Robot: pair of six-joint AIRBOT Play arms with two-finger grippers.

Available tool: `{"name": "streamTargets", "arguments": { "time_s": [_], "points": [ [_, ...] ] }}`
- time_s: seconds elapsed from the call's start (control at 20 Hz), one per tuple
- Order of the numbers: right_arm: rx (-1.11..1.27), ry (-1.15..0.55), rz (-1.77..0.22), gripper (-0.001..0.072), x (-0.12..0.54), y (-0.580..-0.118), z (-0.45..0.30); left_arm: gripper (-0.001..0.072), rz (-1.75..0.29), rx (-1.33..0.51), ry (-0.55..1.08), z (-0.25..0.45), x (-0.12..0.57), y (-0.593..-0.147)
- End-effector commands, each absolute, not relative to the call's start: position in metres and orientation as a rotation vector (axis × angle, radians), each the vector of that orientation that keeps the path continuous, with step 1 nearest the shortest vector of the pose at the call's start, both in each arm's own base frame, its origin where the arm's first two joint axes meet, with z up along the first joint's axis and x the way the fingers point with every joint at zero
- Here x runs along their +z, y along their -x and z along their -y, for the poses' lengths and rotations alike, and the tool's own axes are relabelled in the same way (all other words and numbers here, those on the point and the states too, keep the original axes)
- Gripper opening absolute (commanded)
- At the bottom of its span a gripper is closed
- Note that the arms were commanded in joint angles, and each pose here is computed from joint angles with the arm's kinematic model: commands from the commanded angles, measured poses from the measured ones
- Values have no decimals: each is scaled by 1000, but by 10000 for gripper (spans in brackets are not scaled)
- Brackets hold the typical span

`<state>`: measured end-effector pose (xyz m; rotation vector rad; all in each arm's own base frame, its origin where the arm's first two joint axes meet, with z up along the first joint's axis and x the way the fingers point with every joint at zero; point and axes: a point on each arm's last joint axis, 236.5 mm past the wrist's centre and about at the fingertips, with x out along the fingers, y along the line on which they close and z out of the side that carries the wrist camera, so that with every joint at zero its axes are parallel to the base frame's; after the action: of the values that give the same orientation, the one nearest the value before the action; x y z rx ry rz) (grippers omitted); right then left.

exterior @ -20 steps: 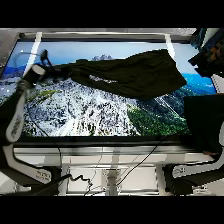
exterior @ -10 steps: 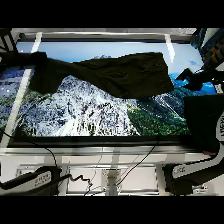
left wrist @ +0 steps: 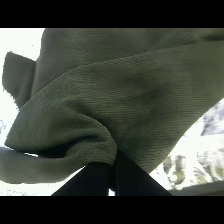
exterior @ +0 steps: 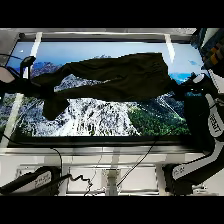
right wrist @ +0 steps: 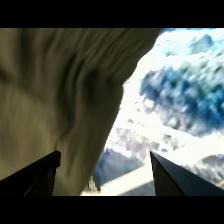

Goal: Fold the clothes and pants, and hang the long-sleeved shirts on hangers.

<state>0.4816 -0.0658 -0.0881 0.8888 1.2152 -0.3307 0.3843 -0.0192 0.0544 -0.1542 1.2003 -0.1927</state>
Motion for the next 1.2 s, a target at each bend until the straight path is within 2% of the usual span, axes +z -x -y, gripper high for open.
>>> {"name": "streamTargets", "arguments": {
  "time_s": [0.0,0.2,0.35,0.4,0.45,0.55,0.8,1.05,1.15],
  "points": [
    [-439,-958,-1088,610,-100,-502,85,13,-1171,-135,147,13,34,-390],
    [-452,-962,-944,550,-103,-531,103,13,-1163,-135,124,22,28,-392],
    [-454,-983,-853,545,-101,-548,111,14,-1174,-98,86,14,25,-391],
    [-448,-967,-835,480,-100,-551,114,14,-1174,-95,84,13,25,-391],
    [-438,-944,-823,359,-98,-553,116,14,-1174,-95,84,13,25,-391],
    [-423,-910,-808,31,-95,-557,118,14,-1174,-83,62,8,24,-391],
    [-306,-706,-725,28,-32,-569,122,14,-1030,67,-144,-45,45,-422],
    [-226,-532,-559,28,64,-571,125,13,-677,207,-412,-90,165,-480],
    [-209,-534,-589,28,69,-563,118,14,-604,248,-491,-101,202,-487]
  ]
}}
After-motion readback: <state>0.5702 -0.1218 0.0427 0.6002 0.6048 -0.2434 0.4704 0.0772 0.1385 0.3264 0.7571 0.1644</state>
